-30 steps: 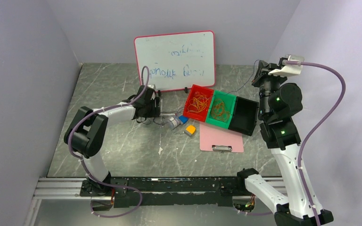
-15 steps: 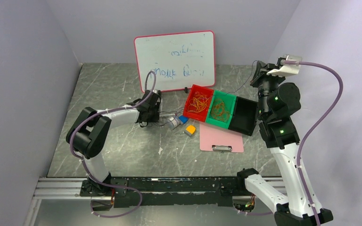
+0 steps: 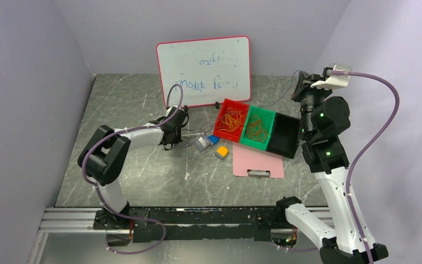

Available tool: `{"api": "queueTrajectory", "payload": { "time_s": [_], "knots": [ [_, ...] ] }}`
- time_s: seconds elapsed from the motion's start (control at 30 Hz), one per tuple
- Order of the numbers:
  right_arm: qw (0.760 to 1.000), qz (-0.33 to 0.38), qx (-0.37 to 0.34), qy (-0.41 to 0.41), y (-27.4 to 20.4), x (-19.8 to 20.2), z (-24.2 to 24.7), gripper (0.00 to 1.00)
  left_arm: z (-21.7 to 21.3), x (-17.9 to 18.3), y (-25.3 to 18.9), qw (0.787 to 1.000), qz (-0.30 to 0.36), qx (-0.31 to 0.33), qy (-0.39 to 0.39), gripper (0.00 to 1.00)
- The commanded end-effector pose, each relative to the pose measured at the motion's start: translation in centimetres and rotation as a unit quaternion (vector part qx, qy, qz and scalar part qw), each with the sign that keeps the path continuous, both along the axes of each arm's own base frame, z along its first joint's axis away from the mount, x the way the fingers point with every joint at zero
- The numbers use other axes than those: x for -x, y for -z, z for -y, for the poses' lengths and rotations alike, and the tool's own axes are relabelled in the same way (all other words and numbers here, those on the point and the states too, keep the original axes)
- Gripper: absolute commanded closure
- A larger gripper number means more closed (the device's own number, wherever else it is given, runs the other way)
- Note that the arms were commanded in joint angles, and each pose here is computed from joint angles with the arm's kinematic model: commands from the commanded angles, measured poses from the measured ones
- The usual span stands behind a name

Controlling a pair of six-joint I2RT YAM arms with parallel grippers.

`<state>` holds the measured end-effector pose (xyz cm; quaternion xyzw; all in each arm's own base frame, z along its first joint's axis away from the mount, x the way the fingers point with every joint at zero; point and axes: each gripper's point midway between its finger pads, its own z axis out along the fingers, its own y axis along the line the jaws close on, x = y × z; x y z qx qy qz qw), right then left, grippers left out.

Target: Untangle the cables

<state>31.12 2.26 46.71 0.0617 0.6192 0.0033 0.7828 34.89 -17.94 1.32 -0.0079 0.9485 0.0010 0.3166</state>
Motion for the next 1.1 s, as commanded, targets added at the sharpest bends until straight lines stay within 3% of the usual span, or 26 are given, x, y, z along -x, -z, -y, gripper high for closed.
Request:
{"api": "queueTrajectory", "payload": {
  "time_s": [0.0, 0.3, 0.73, 1.07],
  "knots": [
    [1.0, 0.017, -0.005, 0.009, -0.8, 0.4, 0.5, 1.0, -4.2, 3.9, 5.3, 0.993, -0.102, -0.049, -0.041, 0.93],
    [0.995, 0.051, -0.027, 0.085, -3.2, 3.0, 3.8, 1.0, -8.0, 0.7, 6.2, 0.985, -0.104, 0.038, -0.132, 0.93],
    [0.964, 0.148, -0.032, 0.217, -8.7, 12.2, 10.1, 1.0, -10.1, -0.3, 6.0, 0.982, -0.094, -0.001, -0.161, 0.93],
    [0.94, 0.208, -0.046, 0.267, -11.6, 18.3, 12.9, 1.0, -10.5, -0.9, 6.0, 0.982, -0.092, -0.002, -0.167, 0.93]
  ]
}}
